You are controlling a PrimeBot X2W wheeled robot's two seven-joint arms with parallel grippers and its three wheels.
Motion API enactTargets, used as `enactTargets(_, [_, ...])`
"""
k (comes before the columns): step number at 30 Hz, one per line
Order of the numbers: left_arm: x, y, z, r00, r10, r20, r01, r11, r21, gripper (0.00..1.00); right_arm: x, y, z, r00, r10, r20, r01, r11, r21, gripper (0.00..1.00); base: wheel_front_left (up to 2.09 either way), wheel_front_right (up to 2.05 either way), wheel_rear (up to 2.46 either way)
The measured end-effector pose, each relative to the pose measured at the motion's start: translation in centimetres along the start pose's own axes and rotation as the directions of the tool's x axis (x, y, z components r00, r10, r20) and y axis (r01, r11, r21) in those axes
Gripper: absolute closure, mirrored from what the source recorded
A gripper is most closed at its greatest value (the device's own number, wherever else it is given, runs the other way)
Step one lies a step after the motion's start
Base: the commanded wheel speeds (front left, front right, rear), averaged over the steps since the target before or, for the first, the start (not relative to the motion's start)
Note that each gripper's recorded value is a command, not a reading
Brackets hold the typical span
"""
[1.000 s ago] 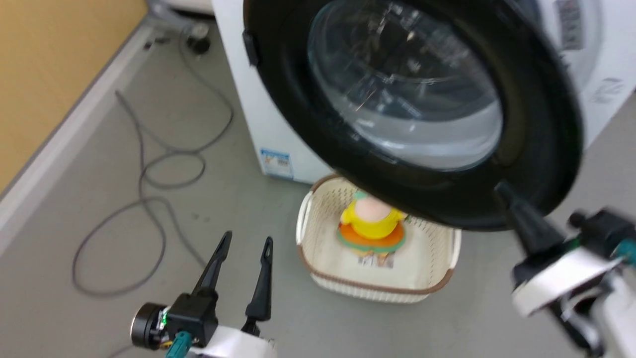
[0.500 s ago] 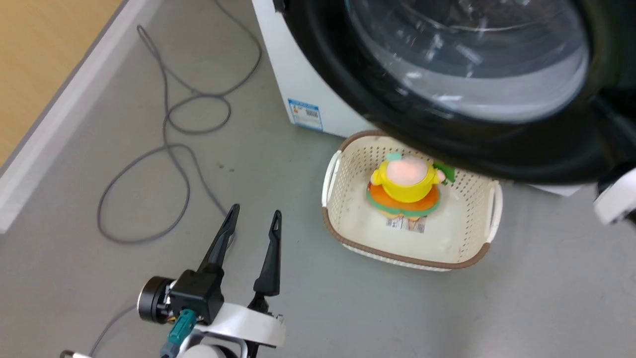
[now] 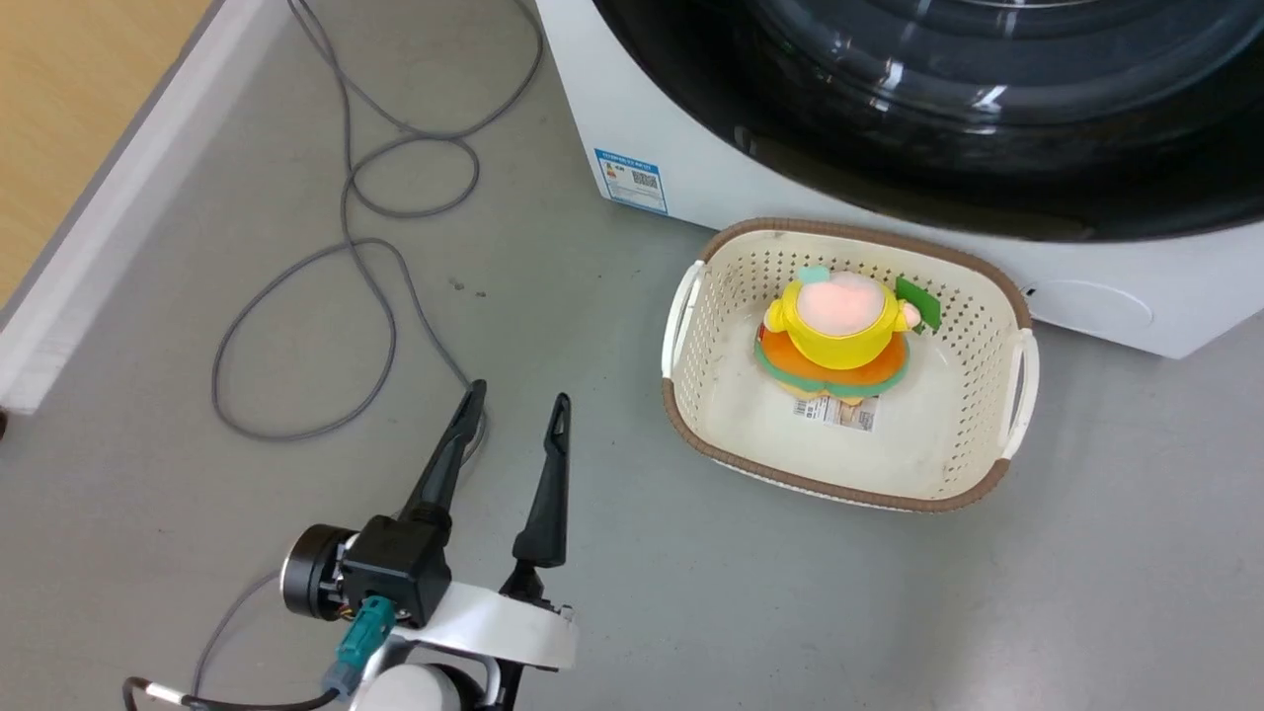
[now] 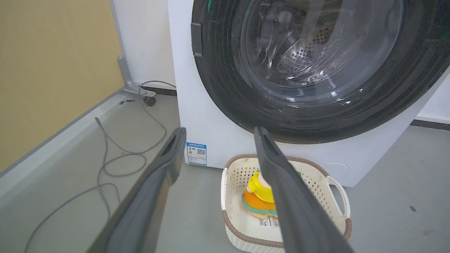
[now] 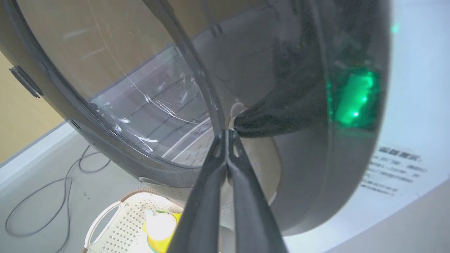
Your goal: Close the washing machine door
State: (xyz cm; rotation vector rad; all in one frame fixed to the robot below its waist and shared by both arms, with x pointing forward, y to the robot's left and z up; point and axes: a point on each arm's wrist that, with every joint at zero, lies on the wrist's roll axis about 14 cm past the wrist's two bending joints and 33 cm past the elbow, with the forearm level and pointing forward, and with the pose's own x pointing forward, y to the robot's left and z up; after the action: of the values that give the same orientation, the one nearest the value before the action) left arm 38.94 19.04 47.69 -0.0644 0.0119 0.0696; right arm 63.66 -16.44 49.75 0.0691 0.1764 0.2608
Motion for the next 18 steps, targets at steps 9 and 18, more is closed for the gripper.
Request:
enactTargets(9, [0.3, -0.2, 0.2, 1.0, -0.001, 0.009, 0.001, 1.0, 0.008, 0.0, 0.5, -0.2, -1.0, 0.999, -0.016, -0.028, 0.017, 1.0, 0.024, 1.0, 0.0, 0.0, 0.0])
enactTargets(18, [0.1, -0.4, 1.9, 0.998, -0.006, 0.056, 0.007, 1.0, -0.009, 0.0, -1.7, 0.3, 2.1, 0.997, -0.006, 0.081, 0.006, 1.0, -0.005, 1.0, 0.0, 0.0, 0.0])
